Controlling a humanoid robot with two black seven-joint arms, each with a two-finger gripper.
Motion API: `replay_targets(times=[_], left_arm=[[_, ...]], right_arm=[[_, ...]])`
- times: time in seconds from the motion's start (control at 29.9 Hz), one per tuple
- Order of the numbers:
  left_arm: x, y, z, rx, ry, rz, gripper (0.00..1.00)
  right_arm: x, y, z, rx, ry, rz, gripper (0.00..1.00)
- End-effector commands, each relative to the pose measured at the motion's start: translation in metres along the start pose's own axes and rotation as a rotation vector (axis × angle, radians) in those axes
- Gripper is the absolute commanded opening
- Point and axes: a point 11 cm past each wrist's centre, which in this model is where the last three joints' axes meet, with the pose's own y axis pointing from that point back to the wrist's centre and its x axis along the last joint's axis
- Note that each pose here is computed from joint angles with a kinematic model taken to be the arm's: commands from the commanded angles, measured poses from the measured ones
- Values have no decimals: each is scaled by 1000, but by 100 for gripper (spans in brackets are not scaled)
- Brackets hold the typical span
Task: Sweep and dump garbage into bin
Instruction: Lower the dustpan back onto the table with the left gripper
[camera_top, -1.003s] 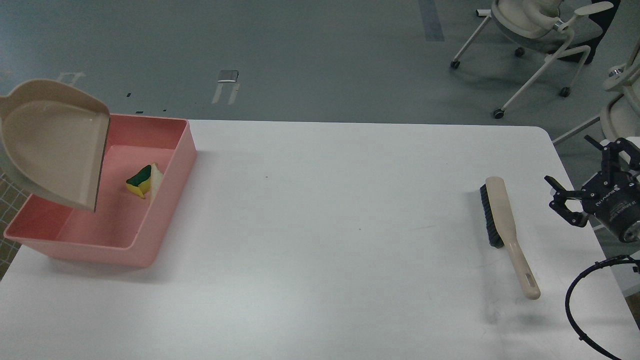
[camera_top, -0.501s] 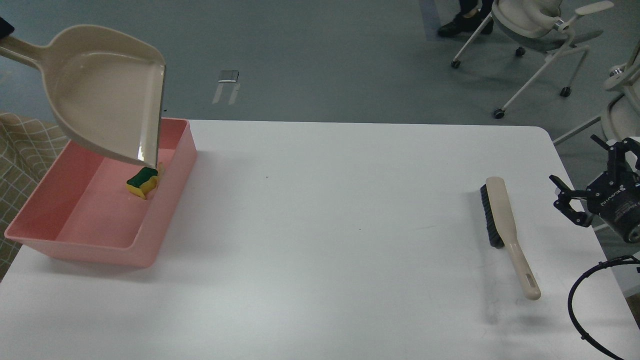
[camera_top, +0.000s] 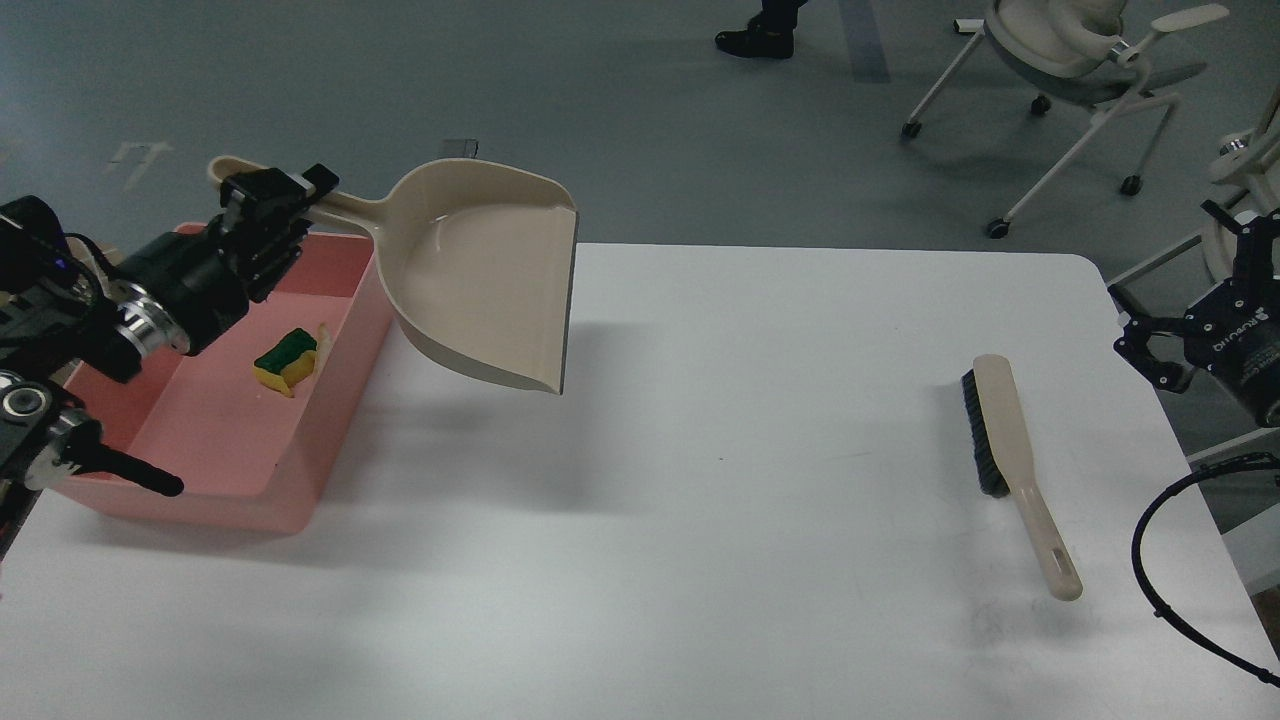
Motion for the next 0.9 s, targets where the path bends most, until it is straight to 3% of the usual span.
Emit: replay_targets(times=[0.0,0.37,0.87], left_arm=[[-30,-18,-14,14,59,-14,7],[-128,-75,-51,77,326,15,7],[-202,-75,-72,158,339,-61,9]], right_arm=[[-1,0,-1,2,3,-3,99],[-1,2,1,1,4,-3,99],[0,4,6,3,-14,2,99]])
